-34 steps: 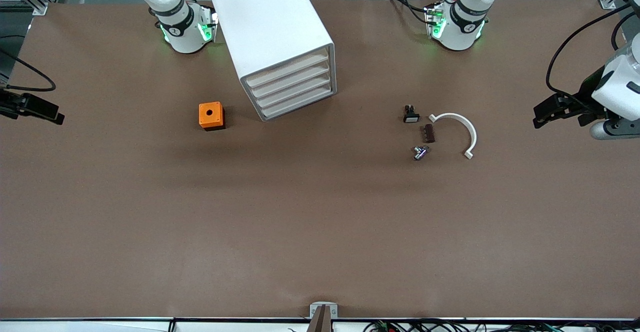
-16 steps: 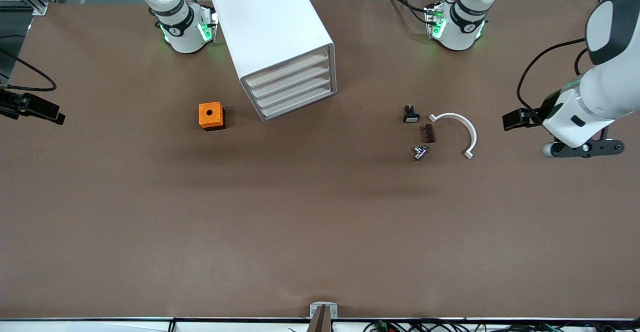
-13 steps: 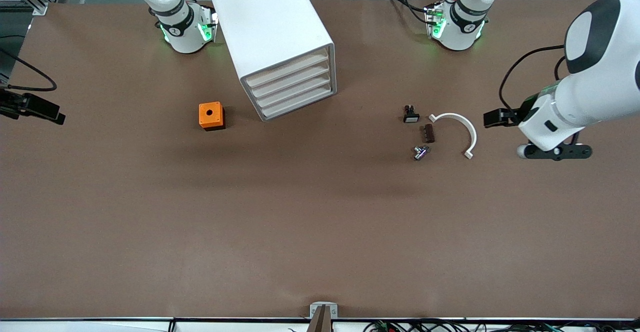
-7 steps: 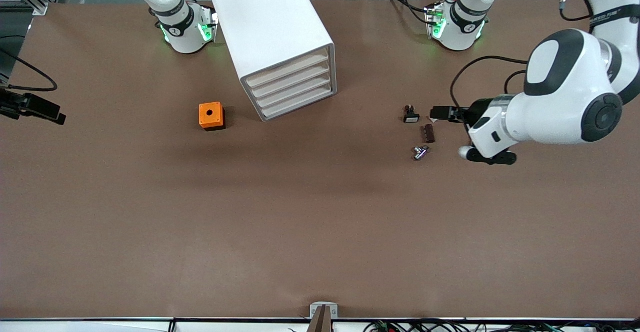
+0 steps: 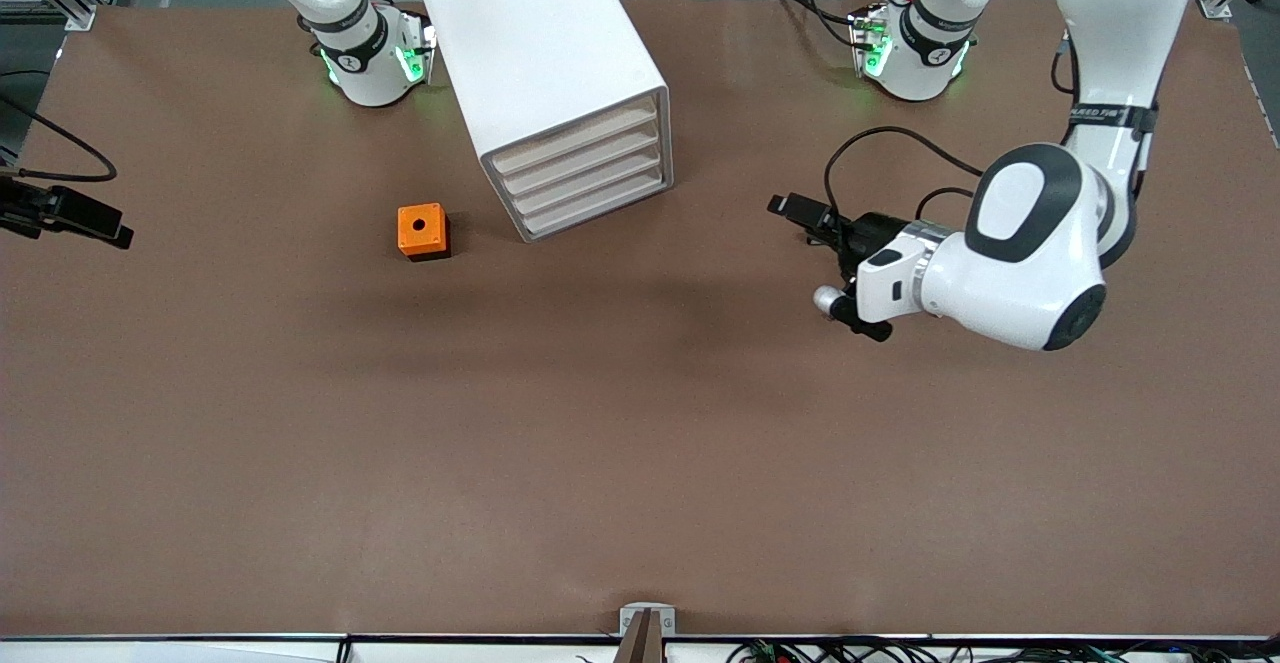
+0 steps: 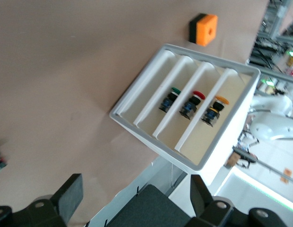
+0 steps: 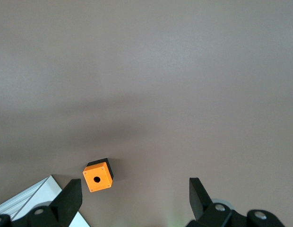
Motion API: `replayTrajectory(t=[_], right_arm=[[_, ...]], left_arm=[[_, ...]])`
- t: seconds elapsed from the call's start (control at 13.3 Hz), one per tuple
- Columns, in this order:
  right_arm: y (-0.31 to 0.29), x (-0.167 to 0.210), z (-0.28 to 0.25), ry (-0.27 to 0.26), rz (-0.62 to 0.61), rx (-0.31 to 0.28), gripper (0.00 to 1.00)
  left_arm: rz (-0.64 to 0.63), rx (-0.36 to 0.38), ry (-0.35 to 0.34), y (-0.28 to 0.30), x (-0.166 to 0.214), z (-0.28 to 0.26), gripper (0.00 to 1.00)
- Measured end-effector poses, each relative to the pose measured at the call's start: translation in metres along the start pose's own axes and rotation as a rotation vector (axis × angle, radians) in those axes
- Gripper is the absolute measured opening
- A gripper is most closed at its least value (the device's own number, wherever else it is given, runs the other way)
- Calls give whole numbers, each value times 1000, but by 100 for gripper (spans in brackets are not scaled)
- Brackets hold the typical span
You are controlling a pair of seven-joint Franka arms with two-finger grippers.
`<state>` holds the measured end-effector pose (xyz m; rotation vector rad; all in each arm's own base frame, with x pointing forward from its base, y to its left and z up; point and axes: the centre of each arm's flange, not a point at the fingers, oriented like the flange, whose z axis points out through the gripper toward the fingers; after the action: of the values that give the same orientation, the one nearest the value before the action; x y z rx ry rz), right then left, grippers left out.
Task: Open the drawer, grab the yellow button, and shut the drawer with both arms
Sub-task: 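Move the left gripper toward the white cabinet's drawer handle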
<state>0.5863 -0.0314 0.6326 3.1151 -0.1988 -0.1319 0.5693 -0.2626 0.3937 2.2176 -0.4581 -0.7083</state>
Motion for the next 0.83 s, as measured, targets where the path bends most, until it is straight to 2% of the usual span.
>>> replayTrajectory(t=[0.23, 0.6, 0.83], right_arm=[[0, 0, 0, 0, 0, 0, 100], [0, 0, 0, 0, 0, 0, 100], [0, 0, 0, 0, 0, 0, 100]], left_arm=[[60, -65, -44, -5, 15, 29, 100], [121, -346, -90, 1, 30, 91, 100], [172, -442, -94, -2, 31, 129, 100]])
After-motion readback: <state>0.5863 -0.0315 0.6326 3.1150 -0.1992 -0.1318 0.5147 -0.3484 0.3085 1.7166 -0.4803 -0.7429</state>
